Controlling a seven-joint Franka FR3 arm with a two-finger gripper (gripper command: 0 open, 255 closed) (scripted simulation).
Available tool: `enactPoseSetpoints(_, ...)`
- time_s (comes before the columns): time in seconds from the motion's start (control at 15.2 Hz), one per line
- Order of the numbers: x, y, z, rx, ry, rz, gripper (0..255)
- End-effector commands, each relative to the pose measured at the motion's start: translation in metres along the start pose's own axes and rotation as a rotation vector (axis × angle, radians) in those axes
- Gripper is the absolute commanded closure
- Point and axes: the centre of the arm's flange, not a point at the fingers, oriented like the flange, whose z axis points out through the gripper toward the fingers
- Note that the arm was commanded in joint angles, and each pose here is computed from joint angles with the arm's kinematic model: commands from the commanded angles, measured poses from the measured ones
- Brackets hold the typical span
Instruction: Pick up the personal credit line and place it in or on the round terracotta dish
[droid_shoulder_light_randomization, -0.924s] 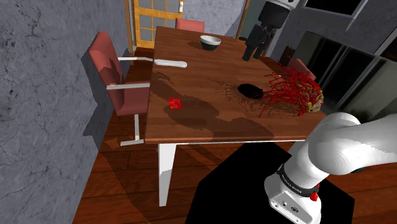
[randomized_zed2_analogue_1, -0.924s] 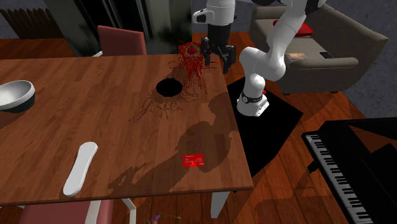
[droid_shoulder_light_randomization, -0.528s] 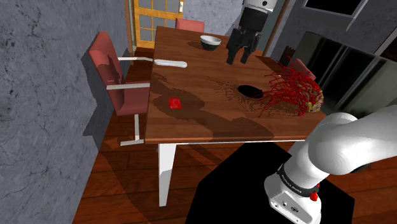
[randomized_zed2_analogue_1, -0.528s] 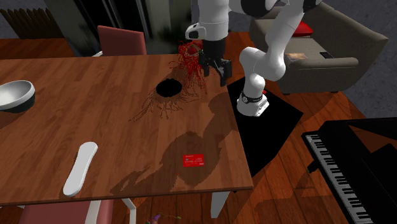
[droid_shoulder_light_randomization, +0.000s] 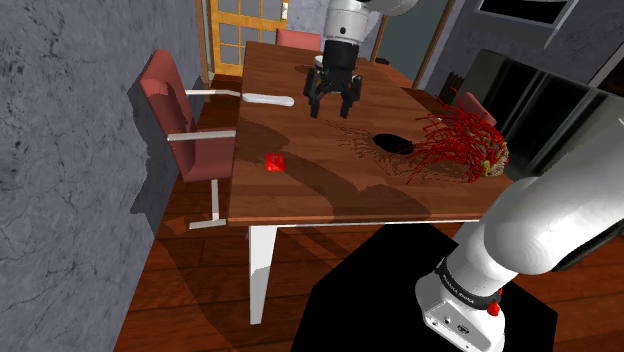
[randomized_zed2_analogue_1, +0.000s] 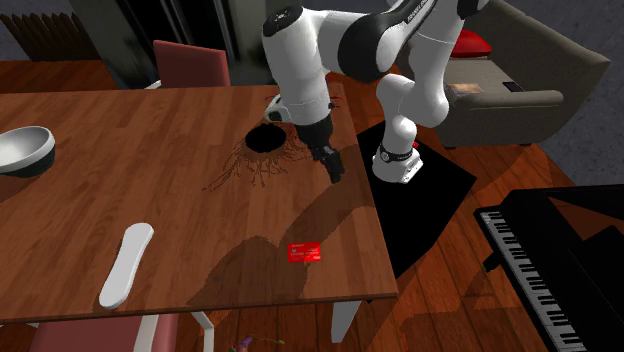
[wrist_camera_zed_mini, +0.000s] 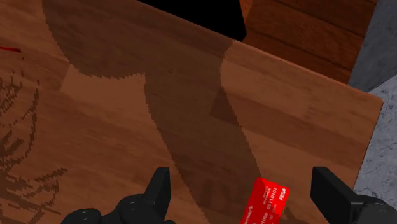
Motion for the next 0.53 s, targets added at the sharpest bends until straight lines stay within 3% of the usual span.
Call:
enactPoseSetpoints(0.0, 0.026, -0.011, 0.017, 0.006, -0.049, 0.055, 0)
enactPoseSetpoints(0.46, 0.109, -0.039, 0.083, 0.025, -0.212, 0.234, 0)
